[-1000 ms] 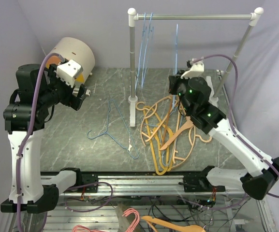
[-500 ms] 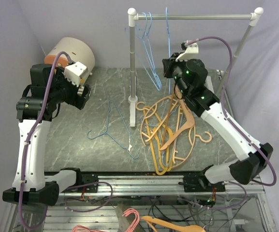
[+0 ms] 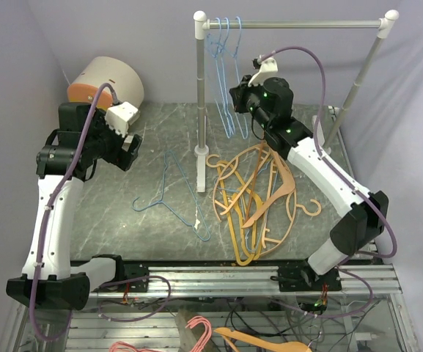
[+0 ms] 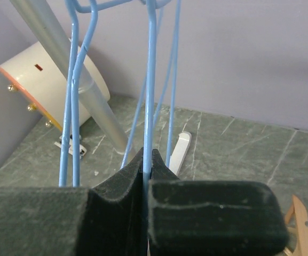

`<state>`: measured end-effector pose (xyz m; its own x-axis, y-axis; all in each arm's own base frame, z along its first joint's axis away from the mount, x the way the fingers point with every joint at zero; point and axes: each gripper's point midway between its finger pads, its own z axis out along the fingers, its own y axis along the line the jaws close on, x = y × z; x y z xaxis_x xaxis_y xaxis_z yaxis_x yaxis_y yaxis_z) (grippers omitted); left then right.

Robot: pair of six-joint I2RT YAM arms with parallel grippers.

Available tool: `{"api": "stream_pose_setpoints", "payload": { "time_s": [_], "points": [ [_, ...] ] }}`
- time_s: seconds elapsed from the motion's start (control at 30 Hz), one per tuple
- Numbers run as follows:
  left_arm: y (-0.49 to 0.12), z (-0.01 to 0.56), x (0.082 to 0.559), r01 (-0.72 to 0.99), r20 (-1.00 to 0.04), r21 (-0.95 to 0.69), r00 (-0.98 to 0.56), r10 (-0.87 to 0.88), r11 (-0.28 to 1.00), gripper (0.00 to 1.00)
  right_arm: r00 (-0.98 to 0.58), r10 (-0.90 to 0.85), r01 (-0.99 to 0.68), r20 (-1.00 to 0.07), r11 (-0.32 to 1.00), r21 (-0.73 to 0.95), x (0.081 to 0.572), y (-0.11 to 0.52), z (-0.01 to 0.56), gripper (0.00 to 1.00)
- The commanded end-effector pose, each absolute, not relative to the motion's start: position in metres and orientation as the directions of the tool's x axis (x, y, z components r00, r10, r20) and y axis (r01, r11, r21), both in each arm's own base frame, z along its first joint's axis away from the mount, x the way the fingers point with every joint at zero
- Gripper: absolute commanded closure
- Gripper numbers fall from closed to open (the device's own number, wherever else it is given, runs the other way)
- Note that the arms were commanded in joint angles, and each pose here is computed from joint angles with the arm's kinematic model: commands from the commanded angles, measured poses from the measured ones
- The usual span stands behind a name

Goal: Organize the hangers
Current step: Place the hanger at the clothesline, then pick up the hanger at the center of the board.

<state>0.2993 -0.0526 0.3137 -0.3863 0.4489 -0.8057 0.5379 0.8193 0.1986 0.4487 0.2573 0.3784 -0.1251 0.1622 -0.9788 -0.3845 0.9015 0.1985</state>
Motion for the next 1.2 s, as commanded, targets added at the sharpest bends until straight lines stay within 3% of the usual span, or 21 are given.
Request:
{"api": "stream_pose_setpoints", "payload": {
  "time_s": [0.0,0.2,0.23,0.3,0.33,0.47,0.53,0.73,0.83,1.0,1.17],
  "points": [
    [-0.051,0.299,0.306,0.559,-0.789,0.216,-0.384,0.48,0.8,0.01,-0.11,0.168,-0.472,-0.98,0.859,0.2,0.451,0.274,0.395,1.0],
    [-0.054,0.258,0.299,0.643,-0.728,0.181,-0.421,0.541,0.744,0.01,-0.142,0.15,-0.507,-0.979,0.838,0.202,0.455,0.285,0.387,1.0],
    [-0.054,0.246,0.297,0.665,-0.706,0.176,-0.429,0.564,0.726,0.01,-0.128,0.152,-0.507,-0.98,0.839,0.197,0.452,0.282,0.393,0.89],
    [-0.052,0.216,0.285,0.729,-0.64,0.149,-0.444,0.627,0.668,0.01,-0.092,0.163,-0.504,-0.982,0.843,0.188,0.444,0.275,0.405,0.52],
    [-0.051,0.198,0.278,0.752,-0.605,0.129,-0.457,0.652,0.646,0.01,-0.074,0.166,-0.498,-0.983,0.848,0.18,0.44,0.27,0.411,0.41],
    [-0.042,0.151,0.262,0.815,-0.493,0.099,-0.459,0.739,0.572,0.01,-0.018,0.175,-0.46,-0.984,0.873,0.163,0.422,0.244,0.431,0.1],
    [-0.041,0.137,0.259,0.828,-0.464,0.082,-0.46,0.757,0.554,0.01,-0.003,0.179,-0.444,-0.984,0.881,0.162,0.413,0.233,0.434,0.01],
    [-0.059,0.1,0.262,0.883,-0.416,0.163,-0.343,0.842,0.441,0.01,-0.041,0.172,-0.394,-0.984,0.902,0.174,0.388,0.207,0.407,0.0],
    [-0.078,0.089,0.269,0.908,-0.441,0.176,-0.272,0.855,0.379,0.01,-0.082,0.179,-0.39,-0.98,0.9,0.197,0.375,0.201,0.385,0.0],
    [-0.108,0.079,0.274,0.947,-0.473,0.057,-0.253,0.844,0.316,0.03,-0.156,0.175,-0.372,-0.972,0.902,0.222,0.358,0.193,0.346,0.0],
    [-0.131,0.072,0.277,0.972,-0.493,0.164,-0.068,0.867,0.17,0.06,-0.215,0.15,-0.327,-0.965,0.92,0.216,0.35,0.181,0.312,0.0]
  ]
}}
